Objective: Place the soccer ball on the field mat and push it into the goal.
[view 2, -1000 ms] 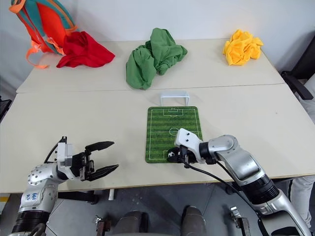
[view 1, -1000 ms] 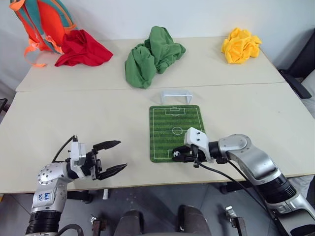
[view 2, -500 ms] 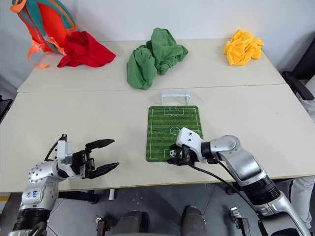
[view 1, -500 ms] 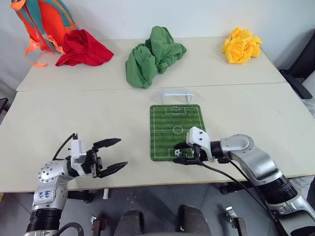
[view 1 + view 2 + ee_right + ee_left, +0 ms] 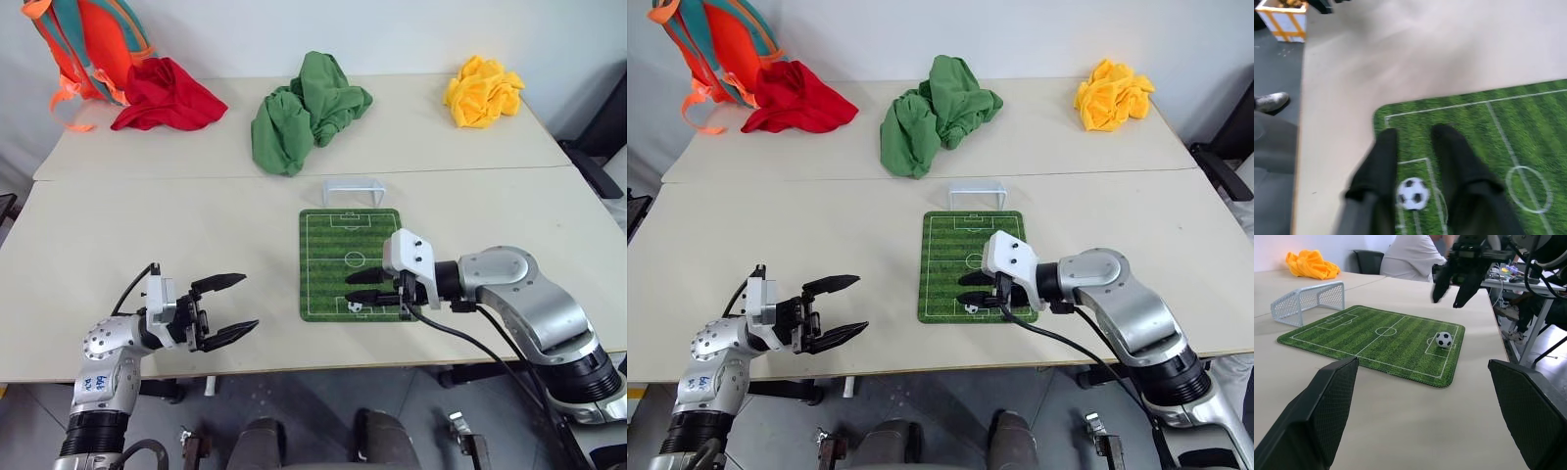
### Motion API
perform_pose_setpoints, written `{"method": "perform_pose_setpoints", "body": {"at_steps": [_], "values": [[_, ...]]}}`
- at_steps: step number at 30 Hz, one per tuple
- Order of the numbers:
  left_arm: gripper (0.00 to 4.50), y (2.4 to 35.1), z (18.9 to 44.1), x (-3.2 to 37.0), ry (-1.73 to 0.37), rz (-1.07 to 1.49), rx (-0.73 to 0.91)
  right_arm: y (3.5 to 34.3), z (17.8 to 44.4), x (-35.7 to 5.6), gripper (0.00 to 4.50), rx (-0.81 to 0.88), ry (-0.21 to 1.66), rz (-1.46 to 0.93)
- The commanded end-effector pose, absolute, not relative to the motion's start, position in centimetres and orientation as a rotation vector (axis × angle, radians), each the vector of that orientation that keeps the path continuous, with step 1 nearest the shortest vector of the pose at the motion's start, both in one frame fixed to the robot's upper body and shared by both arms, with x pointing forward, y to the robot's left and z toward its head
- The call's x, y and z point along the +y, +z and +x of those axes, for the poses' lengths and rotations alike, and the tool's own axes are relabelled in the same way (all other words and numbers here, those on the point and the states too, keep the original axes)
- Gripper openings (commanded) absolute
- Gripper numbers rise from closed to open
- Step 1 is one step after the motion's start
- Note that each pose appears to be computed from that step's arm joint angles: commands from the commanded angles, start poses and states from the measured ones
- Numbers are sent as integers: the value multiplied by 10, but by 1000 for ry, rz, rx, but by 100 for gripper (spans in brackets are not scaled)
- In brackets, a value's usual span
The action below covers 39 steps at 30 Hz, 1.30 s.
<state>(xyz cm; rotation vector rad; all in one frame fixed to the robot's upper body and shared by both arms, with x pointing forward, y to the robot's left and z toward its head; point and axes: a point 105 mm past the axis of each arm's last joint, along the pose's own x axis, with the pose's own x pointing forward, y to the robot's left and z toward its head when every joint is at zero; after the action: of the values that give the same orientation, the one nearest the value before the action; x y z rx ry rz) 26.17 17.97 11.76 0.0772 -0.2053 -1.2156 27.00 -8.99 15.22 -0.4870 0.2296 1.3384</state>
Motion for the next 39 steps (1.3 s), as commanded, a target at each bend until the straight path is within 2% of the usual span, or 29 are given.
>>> {"method": "perform_pose_setpoints", "body": {"at_steps": [1,10,16,20,24,27,29,39], "values": [[450,123,261,181,-1226,93,-236,153,260,-90,2,225,1359,-500],[450,121,256,180,-1231,91,-225,122,261,-86,2,294,1367,-445],[450,124,254,184,-1221,103,-213,106,286,-91,2,302,1319,-447],[450,126,256,185,-1214,111,-216,121,321,-108,2,229,1191,-514],[450,127,261,185,-1210,117,-224,160,355,-121,2,110,1048,-538],[450,128,267,182,-1208,120,-238,205,378,-138,2,-5,901,-520],[450,128,271,180,-1208,119,-247,213,379,-146,2,-21,868,-520],[450,128,282,182,-1189,121,-262,203,356,-181,2,30,827,-508]]}}
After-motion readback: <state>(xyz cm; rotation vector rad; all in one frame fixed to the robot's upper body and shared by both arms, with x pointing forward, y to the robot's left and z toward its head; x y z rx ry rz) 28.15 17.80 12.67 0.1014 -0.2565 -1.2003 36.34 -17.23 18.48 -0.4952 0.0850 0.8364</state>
